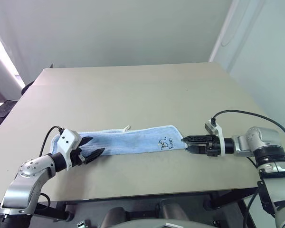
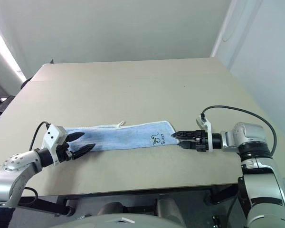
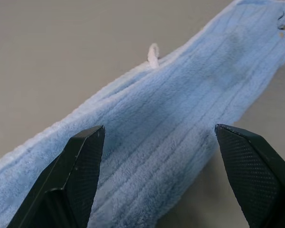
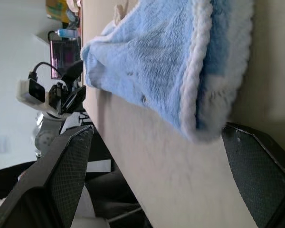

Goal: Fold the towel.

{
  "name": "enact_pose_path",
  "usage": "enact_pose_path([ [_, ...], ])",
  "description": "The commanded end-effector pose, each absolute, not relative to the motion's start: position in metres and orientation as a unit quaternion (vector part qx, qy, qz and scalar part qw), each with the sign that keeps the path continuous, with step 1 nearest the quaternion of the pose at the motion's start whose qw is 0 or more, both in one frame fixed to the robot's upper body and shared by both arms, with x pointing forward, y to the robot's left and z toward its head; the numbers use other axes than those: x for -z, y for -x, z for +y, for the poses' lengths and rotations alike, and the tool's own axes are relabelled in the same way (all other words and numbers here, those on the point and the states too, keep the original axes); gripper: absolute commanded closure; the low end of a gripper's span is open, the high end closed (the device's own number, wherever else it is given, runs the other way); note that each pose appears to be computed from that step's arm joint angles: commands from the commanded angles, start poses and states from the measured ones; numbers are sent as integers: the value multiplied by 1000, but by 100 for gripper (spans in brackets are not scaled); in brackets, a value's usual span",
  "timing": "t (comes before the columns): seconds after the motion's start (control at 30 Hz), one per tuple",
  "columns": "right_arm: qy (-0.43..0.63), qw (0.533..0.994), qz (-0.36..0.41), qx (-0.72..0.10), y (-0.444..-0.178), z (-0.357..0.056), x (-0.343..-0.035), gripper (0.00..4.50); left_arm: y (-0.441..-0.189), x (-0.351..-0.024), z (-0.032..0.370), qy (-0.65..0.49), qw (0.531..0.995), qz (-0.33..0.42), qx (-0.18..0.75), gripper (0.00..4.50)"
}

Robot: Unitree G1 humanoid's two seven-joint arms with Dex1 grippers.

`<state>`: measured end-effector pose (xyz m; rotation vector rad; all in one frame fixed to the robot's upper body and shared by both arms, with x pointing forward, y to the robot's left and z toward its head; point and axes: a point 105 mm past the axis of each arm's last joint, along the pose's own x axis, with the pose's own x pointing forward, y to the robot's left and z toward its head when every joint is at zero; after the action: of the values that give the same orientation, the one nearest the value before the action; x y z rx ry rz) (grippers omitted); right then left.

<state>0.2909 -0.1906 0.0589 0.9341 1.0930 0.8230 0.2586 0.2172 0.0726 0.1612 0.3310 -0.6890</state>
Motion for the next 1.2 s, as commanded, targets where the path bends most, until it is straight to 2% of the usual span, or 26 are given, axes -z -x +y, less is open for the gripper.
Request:
enact_pose_path([
  [0.03,-428,686,459,-367,-308,-182,-65,6,-264,-83,214,-84,926,149,335,60],
  [0.3,-436,694,435,-371,-324,-164,-66,6,-266,-82,213,-95,928,146,331,60],
  [0.33,-436,694,435,-372,-325,-163,-66,42,-266,-83,214,-96,928,145,328,60],
  [0.37,-436,694,434,-374,-325,-162,-67,59,-267,-83,215,-98,929,146,326,60],
  [0.7,-434,697,421,-386,-328,-157,-71,426,-270,-83,218,-102,932,146,315,60],
  [0.73,-431,699,418,-388,-329,-158,-72,447,-271,-83,218,-102,933,146,314,60],
  [0.9,-422,715,402,-386,-328,-173,-79,447,-272,-89,224,-98,939,135,299,60],
  [1.07,-393,761,377,-354,-331,-219,-96,447,-274,-93,239,-94,949,134,269,60],
  [1.2,-259,816,388,-341,-318,-266,-94,447,-275,-94,239,-91,951,131,266,60],
])
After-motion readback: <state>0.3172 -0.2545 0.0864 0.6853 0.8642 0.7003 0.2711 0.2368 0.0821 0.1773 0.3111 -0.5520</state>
